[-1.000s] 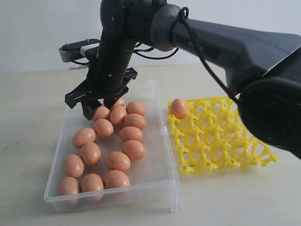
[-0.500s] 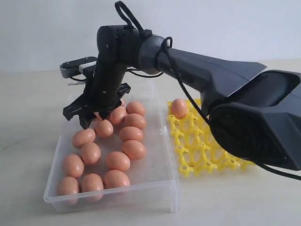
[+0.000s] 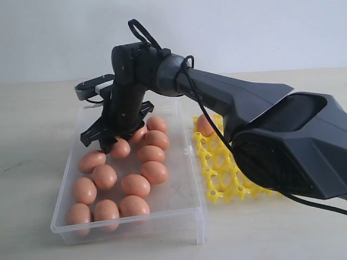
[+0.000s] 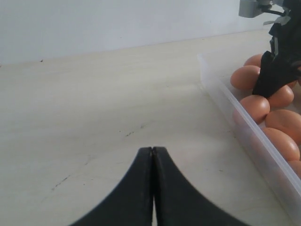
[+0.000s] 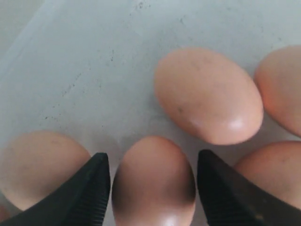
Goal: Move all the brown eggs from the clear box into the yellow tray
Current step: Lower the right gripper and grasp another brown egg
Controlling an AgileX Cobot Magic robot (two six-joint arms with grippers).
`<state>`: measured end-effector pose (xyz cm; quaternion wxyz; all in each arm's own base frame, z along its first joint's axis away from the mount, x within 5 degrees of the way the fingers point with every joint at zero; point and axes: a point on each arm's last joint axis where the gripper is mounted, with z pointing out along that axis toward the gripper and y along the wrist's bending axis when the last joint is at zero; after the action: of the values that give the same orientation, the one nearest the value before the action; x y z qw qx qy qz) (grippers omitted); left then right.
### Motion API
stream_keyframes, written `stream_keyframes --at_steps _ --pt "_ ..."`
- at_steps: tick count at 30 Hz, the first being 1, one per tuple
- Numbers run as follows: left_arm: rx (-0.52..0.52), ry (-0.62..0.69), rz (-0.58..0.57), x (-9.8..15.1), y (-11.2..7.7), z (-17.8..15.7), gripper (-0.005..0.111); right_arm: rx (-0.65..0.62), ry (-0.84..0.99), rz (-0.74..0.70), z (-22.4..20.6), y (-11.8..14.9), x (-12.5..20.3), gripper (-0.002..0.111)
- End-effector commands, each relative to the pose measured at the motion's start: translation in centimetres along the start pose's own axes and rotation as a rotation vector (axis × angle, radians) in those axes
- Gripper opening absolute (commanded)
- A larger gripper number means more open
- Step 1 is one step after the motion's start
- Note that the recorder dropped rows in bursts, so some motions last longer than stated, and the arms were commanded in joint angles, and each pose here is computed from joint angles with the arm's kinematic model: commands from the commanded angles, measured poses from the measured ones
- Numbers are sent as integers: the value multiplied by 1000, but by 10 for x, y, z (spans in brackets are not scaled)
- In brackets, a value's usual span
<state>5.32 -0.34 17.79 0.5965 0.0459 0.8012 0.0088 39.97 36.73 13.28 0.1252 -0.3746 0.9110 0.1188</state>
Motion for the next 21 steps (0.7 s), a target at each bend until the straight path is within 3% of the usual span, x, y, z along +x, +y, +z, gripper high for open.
stream_keyframes --at_steps 1,5,7,12,16,21 --pt "0 -21 -10 -3 0 -1 0 -10 17 5 1 2 1 54" --pt "0 -21 -10 -3 0 -1 0 -11 16 6 1 2 1 54" --pt "0 -21 -10 -3 0 -1 0 -12 21 6 1 2 2 48" --pt "0 -21 -12 -3 0 -1 0 -17 74 -31 0 2 6 0" --pt "0 -21 -10 -3 0 -1 0 -19 26 -39 -16 5 0 0" --pt "0 -21 -10 -3 0 -1 0 -19 -215 -63 -76 10 -25 0"
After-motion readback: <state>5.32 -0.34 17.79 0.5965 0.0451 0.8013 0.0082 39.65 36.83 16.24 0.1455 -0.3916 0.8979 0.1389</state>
